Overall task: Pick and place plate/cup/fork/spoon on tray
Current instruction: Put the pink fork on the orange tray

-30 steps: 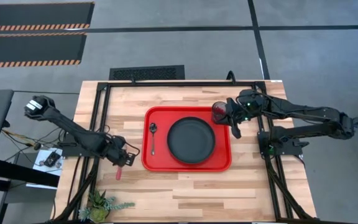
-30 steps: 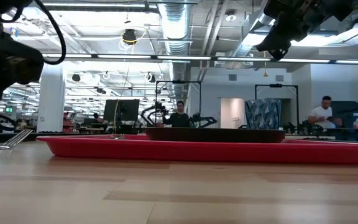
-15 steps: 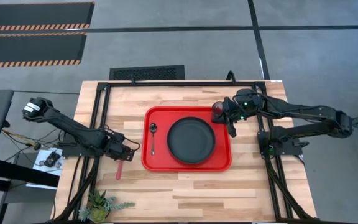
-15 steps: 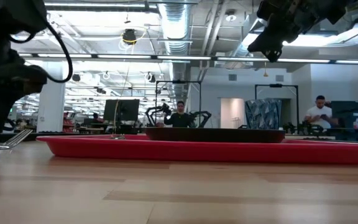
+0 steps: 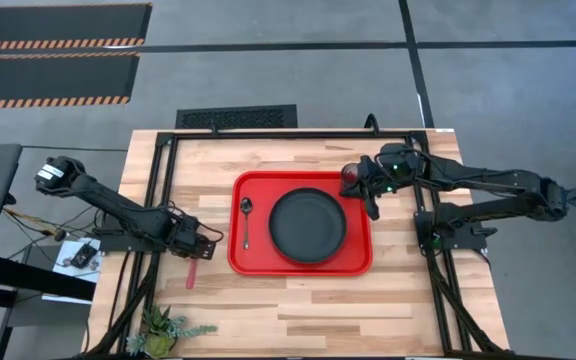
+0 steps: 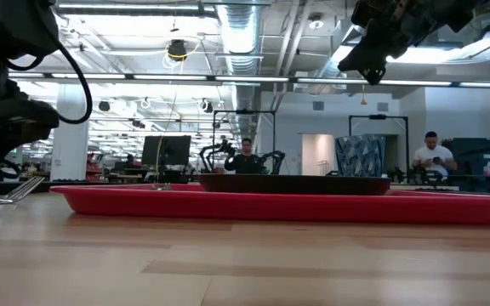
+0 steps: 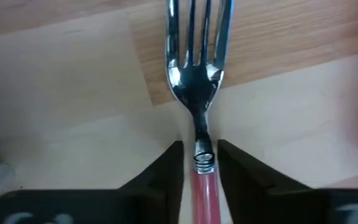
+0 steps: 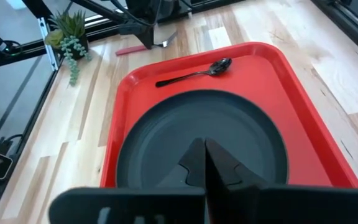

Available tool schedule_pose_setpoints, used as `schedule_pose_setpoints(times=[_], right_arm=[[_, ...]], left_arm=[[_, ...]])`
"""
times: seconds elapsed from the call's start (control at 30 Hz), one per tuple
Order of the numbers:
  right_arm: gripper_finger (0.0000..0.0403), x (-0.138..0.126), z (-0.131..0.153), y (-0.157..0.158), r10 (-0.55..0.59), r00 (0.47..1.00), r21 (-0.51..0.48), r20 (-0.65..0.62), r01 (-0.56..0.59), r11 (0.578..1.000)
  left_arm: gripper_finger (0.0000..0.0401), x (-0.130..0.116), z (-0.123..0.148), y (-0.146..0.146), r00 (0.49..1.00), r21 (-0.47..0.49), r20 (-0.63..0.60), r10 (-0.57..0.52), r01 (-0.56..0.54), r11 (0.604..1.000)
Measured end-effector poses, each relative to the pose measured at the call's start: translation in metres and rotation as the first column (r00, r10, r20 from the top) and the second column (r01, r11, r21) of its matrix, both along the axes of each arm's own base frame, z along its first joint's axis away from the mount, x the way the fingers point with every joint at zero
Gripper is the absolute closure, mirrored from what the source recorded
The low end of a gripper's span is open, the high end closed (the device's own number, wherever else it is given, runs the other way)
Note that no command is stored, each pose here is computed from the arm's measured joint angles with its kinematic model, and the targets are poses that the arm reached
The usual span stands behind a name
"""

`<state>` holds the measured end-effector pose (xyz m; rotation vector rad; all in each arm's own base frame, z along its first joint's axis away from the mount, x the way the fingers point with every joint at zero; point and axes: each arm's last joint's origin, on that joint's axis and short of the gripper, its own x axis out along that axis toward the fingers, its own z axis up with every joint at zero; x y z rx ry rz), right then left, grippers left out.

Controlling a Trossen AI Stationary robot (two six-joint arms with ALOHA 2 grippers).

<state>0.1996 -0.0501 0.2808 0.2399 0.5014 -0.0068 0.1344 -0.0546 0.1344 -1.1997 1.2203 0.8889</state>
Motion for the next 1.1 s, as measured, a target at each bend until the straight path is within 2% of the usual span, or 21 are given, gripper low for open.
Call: schedule_pose_setpoints(times=[0.17,0.23,0.4,0.53,0.8,1.0,1.1], right_arm=[[0.0394,0.000,0.000,0.000,0.000,1.000,0.000,-0.001,0.000,1.000],[0.0394,0.000,0.000,0.000,0.001,1.000,0.000,-0.003,-0.001,1.000],[0.0394,-0.002,-0.002,0.001,0.018,1.000,-0.024,-0.023,-0.019,1.000],[0.0393,-0.002,-0.002,0.000,0.036,0.999,-0.049,-0.024,-0.037,0.998],[0.0393,-0.005,-0.006,0.001,0.060,0.996,-0.069,-0.071,-0.065,0.995],[0.0392,-0.007,-0.009,0.002,0.084,0.990,-0.093,-0.110,-0.095,0.991],[0.0392,-0.008,-0.010,0.002,0.092,0.988,-0.099,-0.123,-0.104,0.990]], left_arm=[[0.0382,0.000,0.000,0.000,1.000,-0.014,0.000,-0.003,0.003,1.000],[0.0390,0.001,0.000,-0.001,1.000,-0.020,0.011,-0.001,0.001,1.000],[0.0382,0.005,0.004,-0.002,0.999,-0.034,0.024,0.022,-0.021,0.999],[0.0397,0.014,0.017,-0.006,0.996,-0.052,0.077,0.047,-0.044,0.998],[0.0399,0.037,0.059,-0.011,0.965,-0.027,0.228,0.128,-0.125,0.992],[0.0400,0.032,0.068,-0.010,0.980,0.009,0.150,0.134,-0.137,0.991],[0.0381,0.032,0.067,-0.010,0.985,0.013,0.136,0.110,-0.113,0.994]])
